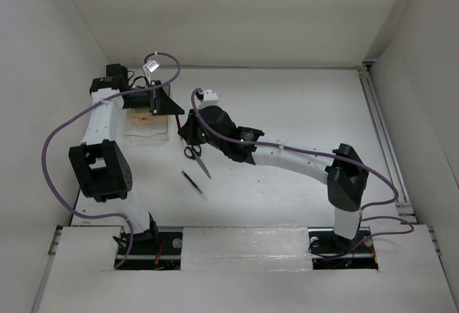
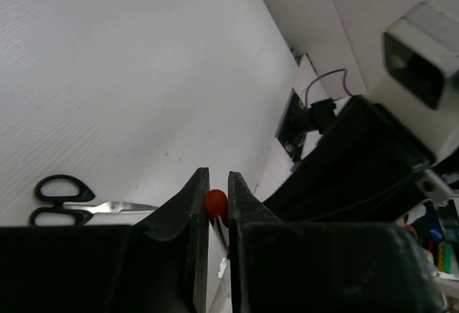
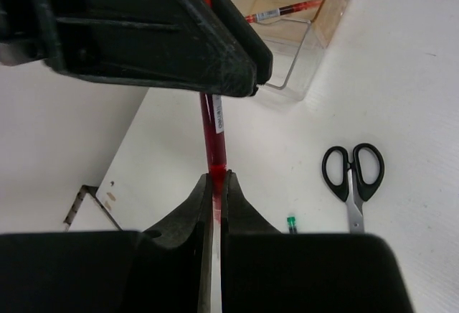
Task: Sort the stationery into containers
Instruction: Pick up the pen from the center of the board, then place the pen in the storage box.
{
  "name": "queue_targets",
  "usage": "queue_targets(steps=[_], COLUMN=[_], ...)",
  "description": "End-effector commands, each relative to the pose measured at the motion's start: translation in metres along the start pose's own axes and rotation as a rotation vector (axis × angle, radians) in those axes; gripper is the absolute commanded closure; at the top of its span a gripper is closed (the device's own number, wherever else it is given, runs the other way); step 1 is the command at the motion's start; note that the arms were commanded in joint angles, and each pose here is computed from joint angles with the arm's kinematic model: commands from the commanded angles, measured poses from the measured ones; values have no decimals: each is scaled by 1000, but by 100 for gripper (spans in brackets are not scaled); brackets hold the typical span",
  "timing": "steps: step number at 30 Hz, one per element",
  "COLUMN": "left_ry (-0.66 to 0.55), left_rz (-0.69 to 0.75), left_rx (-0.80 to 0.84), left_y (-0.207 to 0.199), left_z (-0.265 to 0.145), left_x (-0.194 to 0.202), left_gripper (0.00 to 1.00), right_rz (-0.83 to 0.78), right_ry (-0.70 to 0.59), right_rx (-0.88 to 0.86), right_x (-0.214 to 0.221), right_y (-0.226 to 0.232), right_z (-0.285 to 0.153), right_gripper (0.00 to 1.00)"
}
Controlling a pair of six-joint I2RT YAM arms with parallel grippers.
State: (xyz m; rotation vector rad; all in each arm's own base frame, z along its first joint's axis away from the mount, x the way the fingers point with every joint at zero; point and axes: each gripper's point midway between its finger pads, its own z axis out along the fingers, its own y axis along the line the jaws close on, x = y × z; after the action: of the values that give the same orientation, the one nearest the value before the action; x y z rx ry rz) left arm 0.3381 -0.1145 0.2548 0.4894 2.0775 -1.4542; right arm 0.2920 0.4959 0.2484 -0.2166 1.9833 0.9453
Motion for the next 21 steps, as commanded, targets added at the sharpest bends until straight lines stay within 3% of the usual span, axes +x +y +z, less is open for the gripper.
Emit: queue_targets(steps=[1, 3, 4, 5, 7, 8, 16, 21], left_ry=[-17, -16, -16, -21, -59, -79, -244, -454], left_rz=[81, 91, 91, 96, 119, 54, 74, 79], left_rx=[-3, -14, -14, -16, -50, -69, -353, -545], left_y=[-10, -13, -13, -14, -8, -7, 39, 69], left_z=[-4, -6, -6, -7, -15, -19, -37, -56], left_x=[-4, -6, -6, -9, -21, -24, -62, -94], left_gripper=[100, 100, 100, 100, 100, 100, 100, 100], right_rz=[47, 48, 45, 45, 43, 44, 22, -6], right_ry=[-88, -90, -77, -76, -70, -79, -87, -58], right_rx=[-83, -85, -88, -88, -82, -78, 27, 62], right_x=[-29, -30, -25, -25, -21, -24, -13, 2], right_y=[31, 33, 32, 32, 29, 29, -12, -37], right_z=[0, 2, 5, 5, 5, 1, -33, -52], right_gripper=[100, 100, 91, 76, 26, 2, 0, 0])
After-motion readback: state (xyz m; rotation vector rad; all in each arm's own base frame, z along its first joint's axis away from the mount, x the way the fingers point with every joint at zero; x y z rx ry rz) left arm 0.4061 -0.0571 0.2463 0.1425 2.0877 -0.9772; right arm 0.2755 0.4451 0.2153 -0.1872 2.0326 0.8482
